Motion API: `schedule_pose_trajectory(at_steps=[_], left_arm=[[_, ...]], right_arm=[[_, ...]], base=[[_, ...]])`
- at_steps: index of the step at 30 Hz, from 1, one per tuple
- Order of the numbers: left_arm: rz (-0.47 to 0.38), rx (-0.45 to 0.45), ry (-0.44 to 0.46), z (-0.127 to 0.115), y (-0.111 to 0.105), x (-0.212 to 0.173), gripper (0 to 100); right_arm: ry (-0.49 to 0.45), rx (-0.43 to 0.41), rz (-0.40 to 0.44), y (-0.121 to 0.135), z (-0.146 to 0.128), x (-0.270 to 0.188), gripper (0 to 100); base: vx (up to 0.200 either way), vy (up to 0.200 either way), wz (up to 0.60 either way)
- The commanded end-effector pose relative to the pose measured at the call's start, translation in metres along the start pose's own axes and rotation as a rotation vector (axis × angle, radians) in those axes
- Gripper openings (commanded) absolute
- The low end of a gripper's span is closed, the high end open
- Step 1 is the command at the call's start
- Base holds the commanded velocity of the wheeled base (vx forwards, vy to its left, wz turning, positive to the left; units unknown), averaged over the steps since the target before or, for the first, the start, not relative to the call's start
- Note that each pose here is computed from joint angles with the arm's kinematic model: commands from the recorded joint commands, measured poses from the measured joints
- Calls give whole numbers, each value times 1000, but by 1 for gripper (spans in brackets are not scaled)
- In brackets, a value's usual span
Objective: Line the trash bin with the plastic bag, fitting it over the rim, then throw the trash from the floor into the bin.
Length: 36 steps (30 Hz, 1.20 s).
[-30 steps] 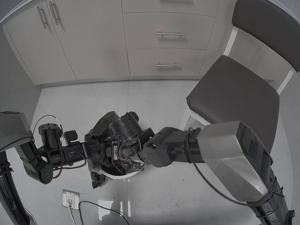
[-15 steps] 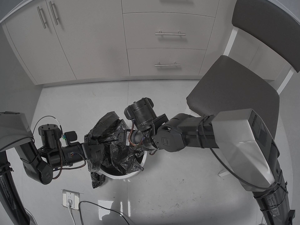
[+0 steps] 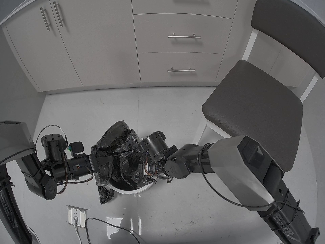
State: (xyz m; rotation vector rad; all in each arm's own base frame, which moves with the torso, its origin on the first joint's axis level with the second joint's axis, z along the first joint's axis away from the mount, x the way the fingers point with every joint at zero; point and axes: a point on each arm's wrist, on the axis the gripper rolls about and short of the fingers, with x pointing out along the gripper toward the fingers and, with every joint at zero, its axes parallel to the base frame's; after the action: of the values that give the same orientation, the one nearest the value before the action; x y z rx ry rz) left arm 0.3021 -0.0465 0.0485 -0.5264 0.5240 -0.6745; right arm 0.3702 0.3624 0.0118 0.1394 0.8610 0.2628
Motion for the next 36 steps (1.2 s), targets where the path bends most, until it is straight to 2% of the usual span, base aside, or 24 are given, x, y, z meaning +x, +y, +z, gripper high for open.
schedule_pose_trajectory(at_steps=[1, 11, 16, 17, 21, 26, 33, 36], left_arm=[[-3, 0, 2, 0, -1, 1, 0], [-3, 0, 4, -1, -1, 1, 0], [-2, 0, 4, -1, 0, 1, 0], [-1, -2, 6, -2, 0, 1, 0], [5, -3, 16, -4, 3, 3, 0], [4, -3, 13, -5, 4, 4, 0], [-3, 5, -1, -5, 3, 2, 0], [-2, 3, 0, -6, 3, 1, 0]], right_arm=[[42, -13, -32, -7, -17, 20, 100], [28, -6, -15, -1, -9, 7, 100], [-18, 3, 30, 12, 8, -21, 100], [-46, 12, 59, 20, 18, -40, 100], [-28, 42, 64, 27, 28, -73, 100], [-58, 72, 84, 27, 41, -92, 100], [-52, 63, 82, 29, 37, -89, 100], [-27, 23, 67, 32, 23, -73, 100]], base=[[0, 0, 0], [0, 0, 0], [0, 0, 0], [0, 0, 0], [0, 0, 0], [0, 0, 0], [0, 0, 0], [0, 0, 0]])
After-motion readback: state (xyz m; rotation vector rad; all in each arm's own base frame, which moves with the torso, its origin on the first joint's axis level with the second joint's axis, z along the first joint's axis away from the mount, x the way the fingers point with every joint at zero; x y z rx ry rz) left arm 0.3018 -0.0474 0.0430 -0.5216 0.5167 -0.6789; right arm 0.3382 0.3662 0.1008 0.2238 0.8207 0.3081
